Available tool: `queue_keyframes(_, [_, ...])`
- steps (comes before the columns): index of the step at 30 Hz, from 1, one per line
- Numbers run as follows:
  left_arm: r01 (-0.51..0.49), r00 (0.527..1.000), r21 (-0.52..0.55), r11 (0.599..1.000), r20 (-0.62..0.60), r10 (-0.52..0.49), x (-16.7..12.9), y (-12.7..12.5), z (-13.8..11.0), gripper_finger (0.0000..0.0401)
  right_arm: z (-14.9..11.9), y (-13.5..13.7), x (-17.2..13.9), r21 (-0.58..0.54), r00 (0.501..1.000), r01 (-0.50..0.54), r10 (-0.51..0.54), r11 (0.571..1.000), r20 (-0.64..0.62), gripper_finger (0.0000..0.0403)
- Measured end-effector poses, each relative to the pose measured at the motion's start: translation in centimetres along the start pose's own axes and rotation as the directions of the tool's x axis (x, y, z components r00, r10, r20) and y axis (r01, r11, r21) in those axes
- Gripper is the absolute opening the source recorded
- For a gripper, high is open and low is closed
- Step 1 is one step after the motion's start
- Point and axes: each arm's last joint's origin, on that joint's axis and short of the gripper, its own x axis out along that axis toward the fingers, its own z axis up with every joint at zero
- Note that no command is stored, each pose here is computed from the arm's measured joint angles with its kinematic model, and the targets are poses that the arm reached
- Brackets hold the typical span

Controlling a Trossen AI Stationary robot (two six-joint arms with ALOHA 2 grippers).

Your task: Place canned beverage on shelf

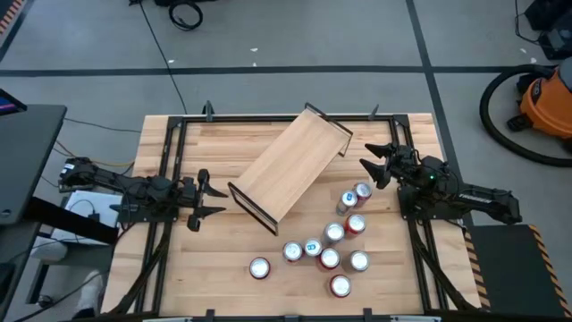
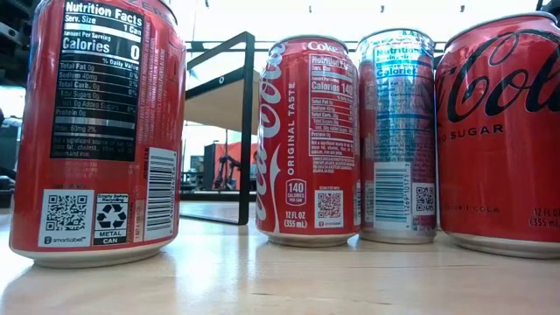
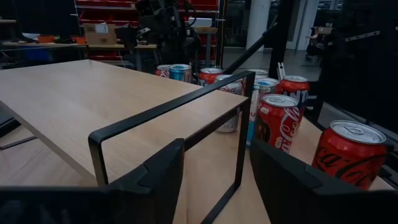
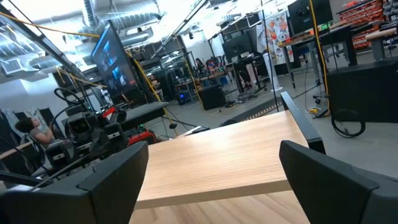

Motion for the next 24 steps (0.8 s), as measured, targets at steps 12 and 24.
queue_keyframes(12, [0.000, 1.000, 0.000, 1.000, 0.000, 0.000, 0.00, 0.00, 0.00, 0.0194, 0.01, 0.00, 0.00, 0.000, 1.000, 0.000, 0.000, 1.000, 0.000, 0.0373])
queue_keyframes(24, [0.012, 1.000, -0.352, 0.936, 0.031, -0.001, 0.00, -0.01, 0.30, 0.0194, 0.00, 0.00, 0.00, 0.000, 1.000, 0.000, 0.000, 1.000, 0.000, 0.0373])
